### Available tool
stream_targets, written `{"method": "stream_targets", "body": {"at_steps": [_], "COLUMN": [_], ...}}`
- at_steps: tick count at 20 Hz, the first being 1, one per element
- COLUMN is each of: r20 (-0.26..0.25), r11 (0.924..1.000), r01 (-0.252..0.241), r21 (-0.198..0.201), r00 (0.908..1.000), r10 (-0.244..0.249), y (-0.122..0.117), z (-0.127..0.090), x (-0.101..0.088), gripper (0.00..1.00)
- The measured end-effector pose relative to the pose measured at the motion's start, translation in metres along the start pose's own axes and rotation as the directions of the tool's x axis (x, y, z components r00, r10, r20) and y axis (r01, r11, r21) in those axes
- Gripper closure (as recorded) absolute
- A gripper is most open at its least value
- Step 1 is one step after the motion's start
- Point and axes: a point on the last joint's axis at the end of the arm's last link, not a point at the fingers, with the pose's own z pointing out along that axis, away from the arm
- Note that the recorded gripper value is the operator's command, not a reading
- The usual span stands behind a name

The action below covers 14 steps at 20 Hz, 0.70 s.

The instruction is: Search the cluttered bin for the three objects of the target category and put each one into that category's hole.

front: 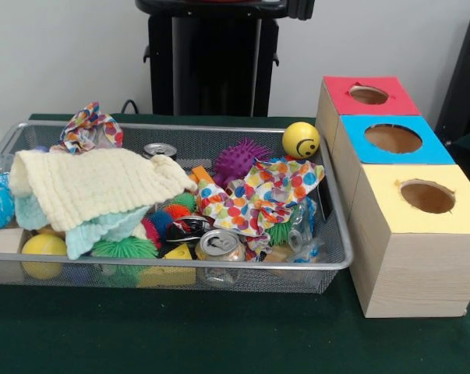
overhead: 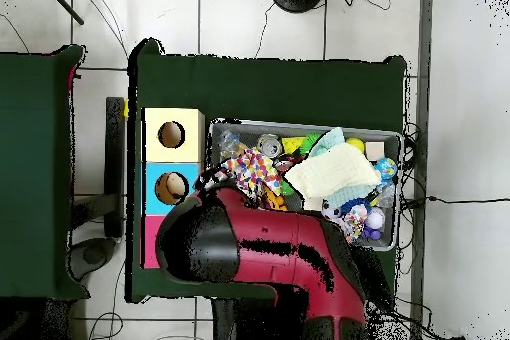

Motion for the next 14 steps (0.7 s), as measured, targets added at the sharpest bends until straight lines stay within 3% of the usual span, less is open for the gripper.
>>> {"method": "stream_targets", "body": {"at_steps": [5,14], "r20": [-0.021,-0.067], "r11": [0.9999,0.9991], "r01": [0.000,0.000], "r21": [0.016,0.043], "r00": [0.9998,0.9977], "r10": [0.000,0.003], "y": [-0.002,-0.006], "z": [-0.005,-0.033], "x": [0.003,0.007], "gripper": [1.00,1.00]}}
